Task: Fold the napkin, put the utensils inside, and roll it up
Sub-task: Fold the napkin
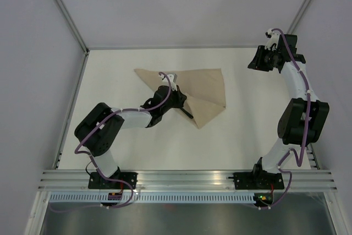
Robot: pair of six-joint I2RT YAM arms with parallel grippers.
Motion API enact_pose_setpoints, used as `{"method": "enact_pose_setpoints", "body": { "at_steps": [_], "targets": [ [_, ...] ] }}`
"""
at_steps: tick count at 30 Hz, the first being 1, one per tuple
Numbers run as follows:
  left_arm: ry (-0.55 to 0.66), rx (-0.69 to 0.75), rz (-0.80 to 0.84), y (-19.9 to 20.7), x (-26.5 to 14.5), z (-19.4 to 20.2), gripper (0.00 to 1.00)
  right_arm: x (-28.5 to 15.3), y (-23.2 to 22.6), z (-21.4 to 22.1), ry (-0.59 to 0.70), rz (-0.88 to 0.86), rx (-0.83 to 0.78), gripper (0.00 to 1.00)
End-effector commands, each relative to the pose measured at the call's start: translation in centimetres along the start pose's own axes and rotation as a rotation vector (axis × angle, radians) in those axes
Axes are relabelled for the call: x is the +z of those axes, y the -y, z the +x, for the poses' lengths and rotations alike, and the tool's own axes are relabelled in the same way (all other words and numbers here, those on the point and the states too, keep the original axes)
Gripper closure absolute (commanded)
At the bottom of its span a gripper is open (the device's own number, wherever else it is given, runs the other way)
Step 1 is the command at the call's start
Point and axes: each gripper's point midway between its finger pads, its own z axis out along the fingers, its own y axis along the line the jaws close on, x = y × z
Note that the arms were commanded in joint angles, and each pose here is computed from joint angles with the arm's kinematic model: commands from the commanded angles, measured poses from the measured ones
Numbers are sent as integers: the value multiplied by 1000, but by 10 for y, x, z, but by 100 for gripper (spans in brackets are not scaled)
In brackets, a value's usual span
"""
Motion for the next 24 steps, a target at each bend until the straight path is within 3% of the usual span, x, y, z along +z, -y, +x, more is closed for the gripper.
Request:
{"method": "enact_pose_setpoints", "body": {
  "at_steps": [1,24],
  "targets": [
    [24,-70,7,-3,-3,-14,98,-6,-3,-6,17,-3,20,66],
    [15,-152,-119,-54,-6,-9,98,-4,-9,-3,7,-9,10,65]
  ]
}}
